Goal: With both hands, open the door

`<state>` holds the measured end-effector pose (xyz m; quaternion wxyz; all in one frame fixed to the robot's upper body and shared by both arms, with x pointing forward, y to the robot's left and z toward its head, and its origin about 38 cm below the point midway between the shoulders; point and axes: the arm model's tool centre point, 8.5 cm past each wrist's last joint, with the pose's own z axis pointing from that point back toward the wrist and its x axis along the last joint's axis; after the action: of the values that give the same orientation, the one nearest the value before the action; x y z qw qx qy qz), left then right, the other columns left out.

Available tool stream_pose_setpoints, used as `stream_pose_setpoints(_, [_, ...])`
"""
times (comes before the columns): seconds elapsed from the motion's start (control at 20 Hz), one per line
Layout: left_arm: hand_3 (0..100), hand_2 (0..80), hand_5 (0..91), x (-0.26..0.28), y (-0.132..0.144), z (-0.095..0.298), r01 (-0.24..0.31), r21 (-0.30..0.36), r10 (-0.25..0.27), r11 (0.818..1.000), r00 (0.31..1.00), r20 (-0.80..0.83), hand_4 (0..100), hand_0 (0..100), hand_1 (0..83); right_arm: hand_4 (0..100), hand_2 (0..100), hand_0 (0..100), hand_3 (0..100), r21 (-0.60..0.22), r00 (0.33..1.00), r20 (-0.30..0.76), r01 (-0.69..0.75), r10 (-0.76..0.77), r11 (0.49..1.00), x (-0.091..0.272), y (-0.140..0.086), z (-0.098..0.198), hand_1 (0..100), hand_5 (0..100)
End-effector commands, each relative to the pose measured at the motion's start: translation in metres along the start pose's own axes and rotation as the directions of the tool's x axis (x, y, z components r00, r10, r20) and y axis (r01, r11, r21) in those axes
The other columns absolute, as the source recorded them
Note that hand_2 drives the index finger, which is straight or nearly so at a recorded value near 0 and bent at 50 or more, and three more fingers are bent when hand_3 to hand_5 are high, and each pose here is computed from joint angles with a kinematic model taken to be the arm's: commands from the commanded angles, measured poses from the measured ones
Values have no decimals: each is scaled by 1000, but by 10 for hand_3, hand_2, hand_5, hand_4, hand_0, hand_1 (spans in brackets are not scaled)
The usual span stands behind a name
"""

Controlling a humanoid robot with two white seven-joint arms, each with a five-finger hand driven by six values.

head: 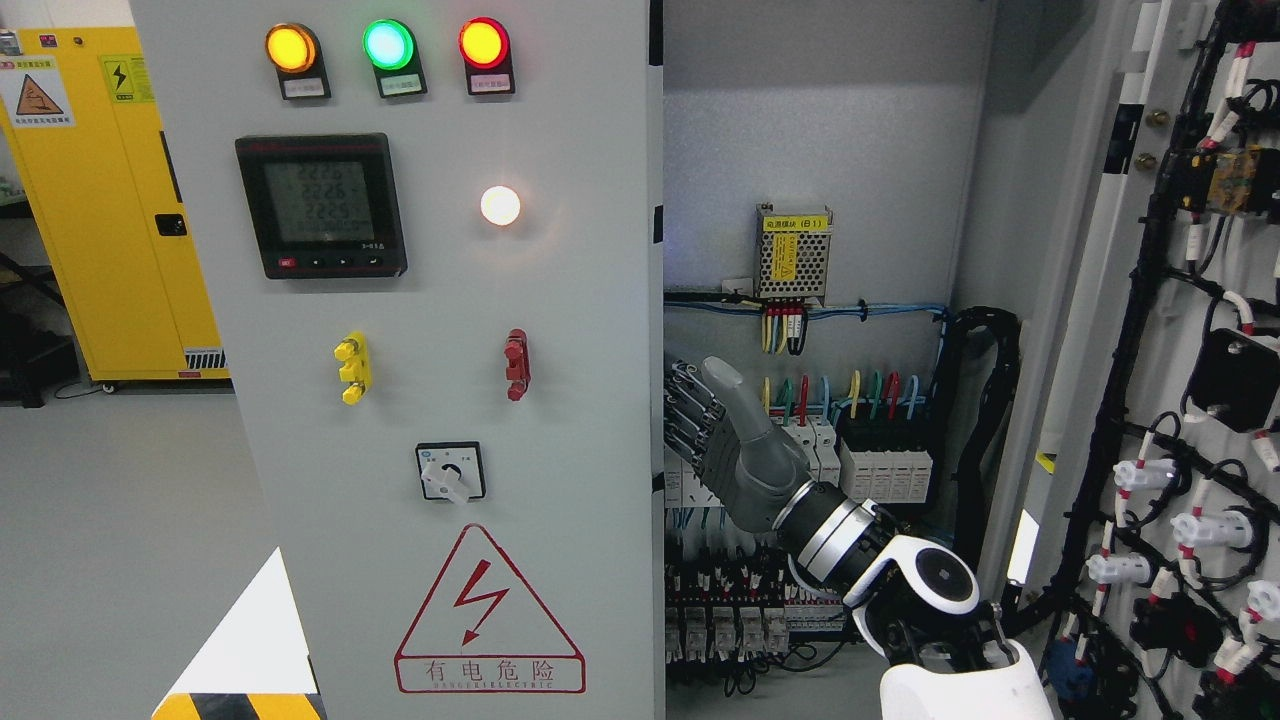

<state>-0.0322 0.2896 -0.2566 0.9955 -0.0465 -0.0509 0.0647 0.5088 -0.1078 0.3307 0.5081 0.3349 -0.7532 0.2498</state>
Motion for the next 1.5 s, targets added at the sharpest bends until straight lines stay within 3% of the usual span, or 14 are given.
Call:
stream_pose_setpoints(0.0, [0,0,0,1,0,0,2,1,-2,1000,1000,1,0,264,20,0,0,215,0,40,1000,7,-11,11,999,4,6,-1,64,0])
stream_pose_setpoints(0.95, [0,0,0,-1,1,0,1,1,-1,1000,1000,-2,0,265,19,0,0,215,0,82,999,27,-28,26,996,13,11,1,65,0])
stream_pose_setpoints(1.2, [0,0,0,-1,1,0,1,1,-1,1000,1000,-2,0,265,19,0,0,214,0,117,998,46,-53,48,992,16,28,4,65,0])
stream_pose_setpoints(1.45, [0,0,0,1,0,0,5,0,-5,1000,1000,1,0,264,19,0,0,214,0,209,999,42,-13,4,978,6,53,11,66,0])
